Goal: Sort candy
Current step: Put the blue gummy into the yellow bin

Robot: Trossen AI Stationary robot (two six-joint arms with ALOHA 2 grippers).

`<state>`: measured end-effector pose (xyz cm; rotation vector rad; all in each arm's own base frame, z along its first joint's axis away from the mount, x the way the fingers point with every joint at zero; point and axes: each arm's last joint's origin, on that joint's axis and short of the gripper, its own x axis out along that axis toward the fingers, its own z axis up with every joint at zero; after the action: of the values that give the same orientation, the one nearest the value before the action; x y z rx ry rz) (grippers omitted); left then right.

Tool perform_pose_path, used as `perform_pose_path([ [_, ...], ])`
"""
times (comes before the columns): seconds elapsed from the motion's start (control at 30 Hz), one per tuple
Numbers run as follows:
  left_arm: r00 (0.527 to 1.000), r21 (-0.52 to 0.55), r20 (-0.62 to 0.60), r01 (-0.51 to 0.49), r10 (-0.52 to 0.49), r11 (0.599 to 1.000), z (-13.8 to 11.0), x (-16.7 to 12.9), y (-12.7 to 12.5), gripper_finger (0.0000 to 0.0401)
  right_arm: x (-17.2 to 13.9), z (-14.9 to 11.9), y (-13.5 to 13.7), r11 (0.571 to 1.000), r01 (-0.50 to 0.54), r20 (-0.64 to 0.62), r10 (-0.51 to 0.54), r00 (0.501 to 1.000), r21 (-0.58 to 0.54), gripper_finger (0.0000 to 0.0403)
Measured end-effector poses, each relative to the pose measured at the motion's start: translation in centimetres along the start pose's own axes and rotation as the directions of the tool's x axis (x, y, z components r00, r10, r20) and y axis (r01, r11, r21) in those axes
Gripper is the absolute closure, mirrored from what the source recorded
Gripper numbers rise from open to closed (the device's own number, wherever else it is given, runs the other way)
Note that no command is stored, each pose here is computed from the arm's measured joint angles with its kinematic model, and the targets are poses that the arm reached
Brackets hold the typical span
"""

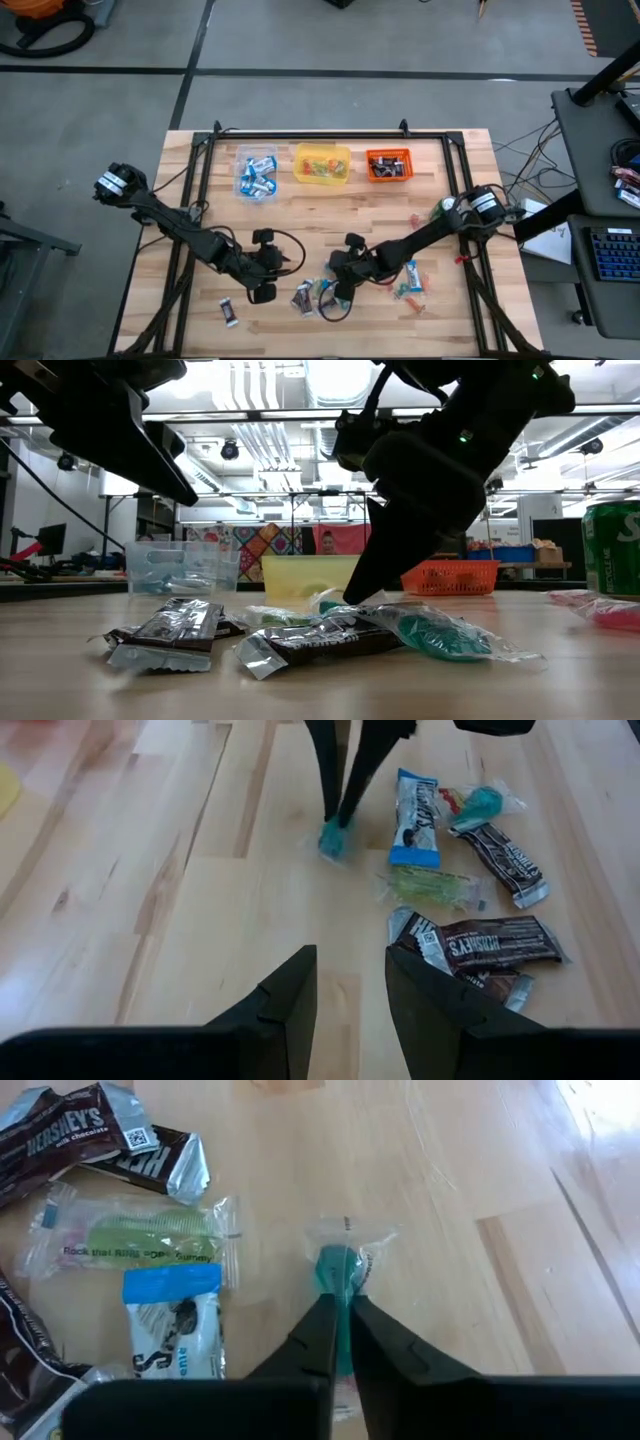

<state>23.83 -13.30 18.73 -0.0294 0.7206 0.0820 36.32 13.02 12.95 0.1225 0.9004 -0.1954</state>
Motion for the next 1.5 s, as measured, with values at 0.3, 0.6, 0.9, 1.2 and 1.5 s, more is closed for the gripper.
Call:
perform_pose_path([
  [0.3,1.000,0.000,0.003,-0.006,0.006,1.000,0.0,0.0,0.0,0.0298,-1.2,1.5,-0.4,0.999,-0.006,0.043,0.008,0.999,-0.039,0.0394],
  [0.6,1.000,-0.009,-0.019,0.022,-0.023,1.000,0.3,-0.6,-0.2,0.0298,-6.1,7.1,-4.8,0.981,0.146,0.217,-0.116,0.969,-0.128,0.0394],
  [0.9,0.981,-0.072,-0.193,-0.004,-0.010,0.997,1.3,-3.0,-0.9,0.0298,-8.4,11.7,-15.4,0.918,0.395,0.285,-0.373,0.883,-0.022,0.0394],
  [1.2,0.902,-0.420,-0.413,-0.068,-0.124,0.905,-0.1,-4.5,-2.0,0.0298,-4.8,10.9,-24.8,0.955,0.218,0.147,-0.250,0.957,0.201,0.0394],
  [1.5,0.825,-0.614,-0.523,-0.190,-0.215,0.766,-2.8,-6.4,-4.9,0.0298,-3.4,10.4,-26.6,0.946,0.247,0.125,-0.277,0.953,0.209,0.0388],
])
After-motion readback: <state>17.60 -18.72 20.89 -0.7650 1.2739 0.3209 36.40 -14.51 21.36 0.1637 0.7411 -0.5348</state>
